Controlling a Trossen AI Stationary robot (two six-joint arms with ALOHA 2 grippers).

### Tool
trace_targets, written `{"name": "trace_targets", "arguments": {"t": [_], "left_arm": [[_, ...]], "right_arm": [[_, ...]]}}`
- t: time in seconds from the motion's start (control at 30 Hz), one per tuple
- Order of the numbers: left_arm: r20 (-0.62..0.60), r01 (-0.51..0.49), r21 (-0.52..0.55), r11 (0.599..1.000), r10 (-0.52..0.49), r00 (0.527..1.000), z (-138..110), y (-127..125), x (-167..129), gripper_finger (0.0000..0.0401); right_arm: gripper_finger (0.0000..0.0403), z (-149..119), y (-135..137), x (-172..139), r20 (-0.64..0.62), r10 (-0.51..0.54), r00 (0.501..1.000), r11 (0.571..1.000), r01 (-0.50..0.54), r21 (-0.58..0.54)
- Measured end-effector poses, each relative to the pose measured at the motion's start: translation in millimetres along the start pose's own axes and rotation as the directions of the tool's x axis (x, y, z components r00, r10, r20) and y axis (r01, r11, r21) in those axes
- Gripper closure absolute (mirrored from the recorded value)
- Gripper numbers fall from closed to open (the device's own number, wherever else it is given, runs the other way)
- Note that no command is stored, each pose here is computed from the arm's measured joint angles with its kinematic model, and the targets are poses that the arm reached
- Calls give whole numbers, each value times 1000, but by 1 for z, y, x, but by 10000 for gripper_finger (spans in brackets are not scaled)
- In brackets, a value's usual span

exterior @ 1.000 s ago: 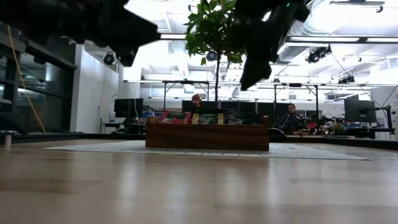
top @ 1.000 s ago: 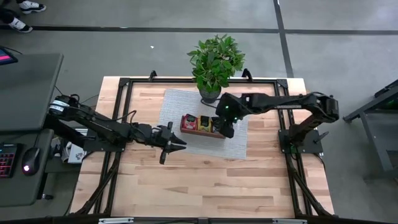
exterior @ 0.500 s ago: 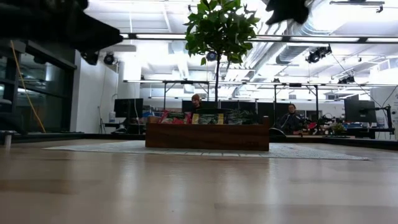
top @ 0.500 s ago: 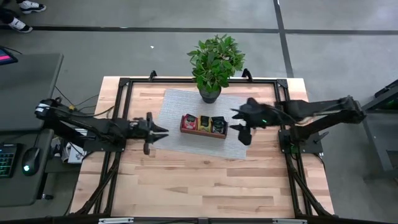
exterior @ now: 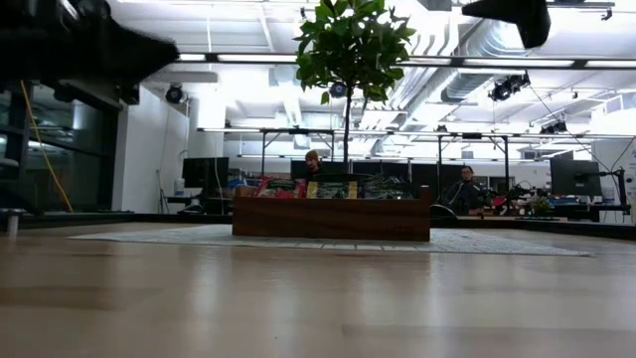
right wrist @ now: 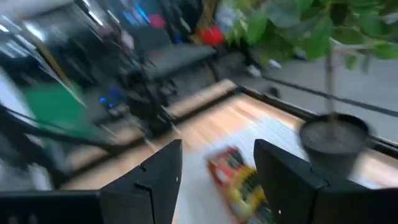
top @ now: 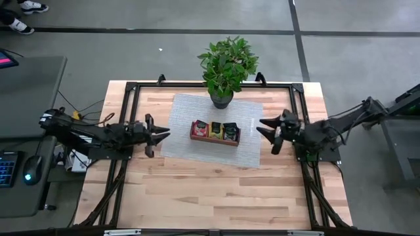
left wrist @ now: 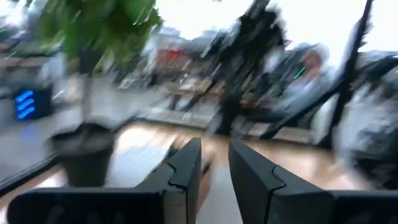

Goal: Pick & Place Tea
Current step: Return to Home Position

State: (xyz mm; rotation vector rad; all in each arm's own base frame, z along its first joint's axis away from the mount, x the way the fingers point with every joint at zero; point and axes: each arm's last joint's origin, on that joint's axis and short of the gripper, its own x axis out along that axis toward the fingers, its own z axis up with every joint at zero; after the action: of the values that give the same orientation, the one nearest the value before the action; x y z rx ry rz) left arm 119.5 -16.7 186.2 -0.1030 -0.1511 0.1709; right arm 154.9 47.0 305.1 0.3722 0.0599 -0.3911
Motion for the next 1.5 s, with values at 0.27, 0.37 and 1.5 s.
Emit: {"name": "trace_targets", "arguments": {"t": [0.27,0.37,1.5], "left_arm": [[-17,43,16,999,-43,999,-3,6,3,320],[-13,48,32,998,-47,999,-2,14,5,320],[-81,-56,48,997,60,995,-6,53,6,320]], "right_arm": [[208,-33,-43,-19,339,184,923,974,-218,66],[208,-42,-55,-26,408,196,892,968,-242,64],[208,-94,-105,-13,273,21,962,999,-27,17]]}}
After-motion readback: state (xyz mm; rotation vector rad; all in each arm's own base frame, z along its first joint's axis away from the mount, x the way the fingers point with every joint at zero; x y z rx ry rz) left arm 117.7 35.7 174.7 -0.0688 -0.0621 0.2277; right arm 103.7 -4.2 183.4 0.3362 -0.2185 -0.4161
